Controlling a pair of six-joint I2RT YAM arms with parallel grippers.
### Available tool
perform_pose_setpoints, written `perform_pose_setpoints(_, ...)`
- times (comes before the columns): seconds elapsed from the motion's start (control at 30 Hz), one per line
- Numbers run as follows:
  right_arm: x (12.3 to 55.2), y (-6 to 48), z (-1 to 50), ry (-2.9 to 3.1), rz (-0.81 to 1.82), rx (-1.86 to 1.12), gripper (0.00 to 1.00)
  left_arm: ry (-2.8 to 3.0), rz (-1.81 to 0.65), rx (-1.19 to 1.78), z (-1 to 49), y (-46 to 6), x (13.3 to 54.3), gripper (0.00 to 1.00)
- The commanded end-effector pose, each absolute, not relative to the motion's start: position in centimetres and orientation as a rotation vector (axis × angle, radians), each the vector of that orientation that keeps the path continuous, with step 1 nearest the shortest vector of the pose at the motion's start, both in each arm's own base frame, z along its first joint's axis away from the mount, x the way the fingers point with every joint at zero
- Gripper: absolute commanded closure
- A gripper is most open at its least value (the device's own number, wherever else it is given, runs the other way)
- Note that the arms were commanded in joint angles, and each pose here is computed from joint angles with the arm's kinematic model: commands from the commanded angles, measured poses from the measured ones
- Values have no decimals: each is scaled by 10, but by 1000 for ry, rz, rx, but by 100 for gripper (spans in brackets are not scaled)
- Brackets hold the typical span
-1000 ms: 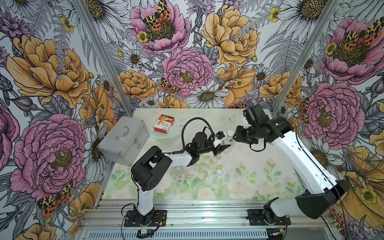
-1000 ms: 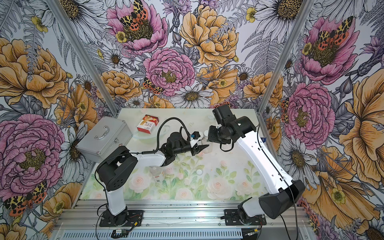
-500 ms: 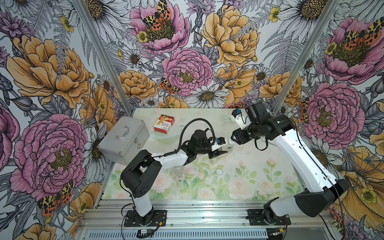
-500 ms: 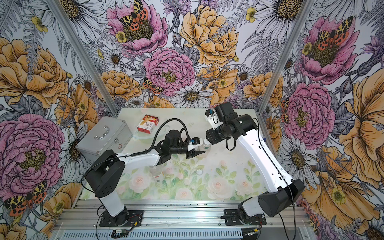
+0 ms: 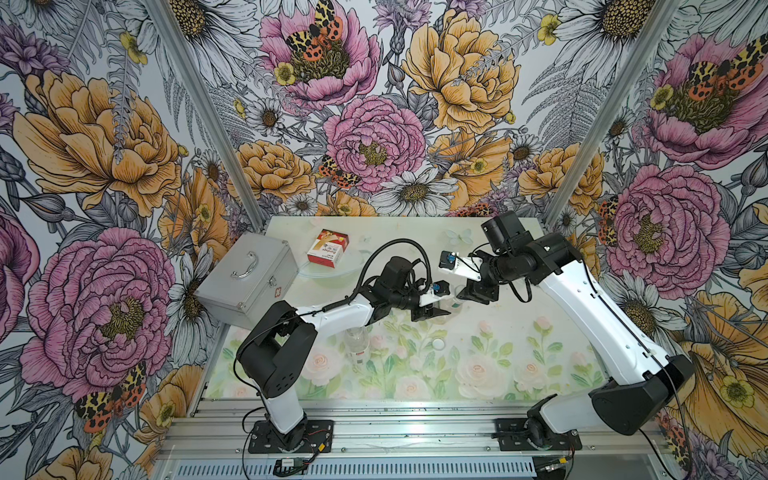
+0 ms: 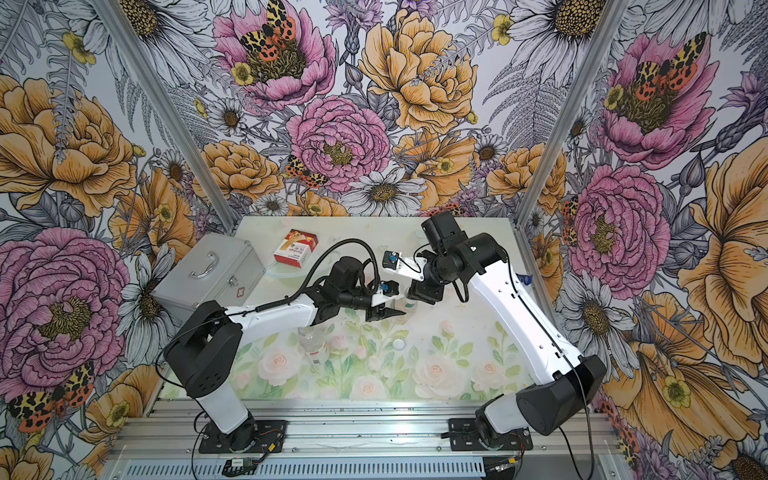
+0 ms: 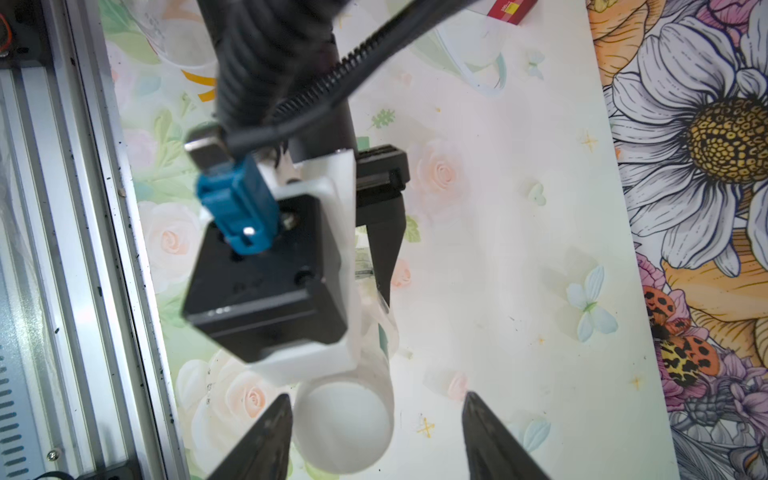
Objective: Screw on the bottle caps
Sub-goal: Screw the bottle cap onto the plastic bottle.
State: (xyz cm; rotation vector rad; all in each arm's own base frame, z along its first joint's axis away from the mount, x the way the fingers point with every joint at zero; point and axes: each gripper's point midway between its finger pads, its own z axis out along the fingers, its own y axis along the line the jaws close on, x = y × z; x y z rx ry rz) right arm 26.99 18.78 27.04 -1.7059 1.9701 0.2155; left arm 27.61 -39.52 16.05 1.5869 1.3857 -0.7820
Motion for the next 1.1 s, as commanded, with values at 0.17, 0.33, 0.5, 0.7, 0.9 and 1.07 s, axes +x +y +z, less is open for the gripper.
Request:
perform_pose_setpoints(0.17,243,185,267,1904,272,-1859,36,1290,-792,1576,196,-392,273,60)
perform_pose_setpoints(0.33,246,188,267,1905,277,-1849,37,1280,-803,1577,198,-392,271,59)
perform_pose_setpoints(0.5,252,191,265,1929,272,-1832,43,1272,-806,1575,202,-393,270,59)
perform_pose_setpoints(0.7,260,201,275,1967,324,-1692,57,1298,-796,1559,201,-393,274,59)
perform_pose_setpoints(0.9,262,214,273,2030,408,-1557,68,1306,-833,1448,218,-392,282,60)
perform_pose_setpoints(1.07,272,210,263,2296,397,-1198,69,1327,-810,1384,226,-391,289,60)
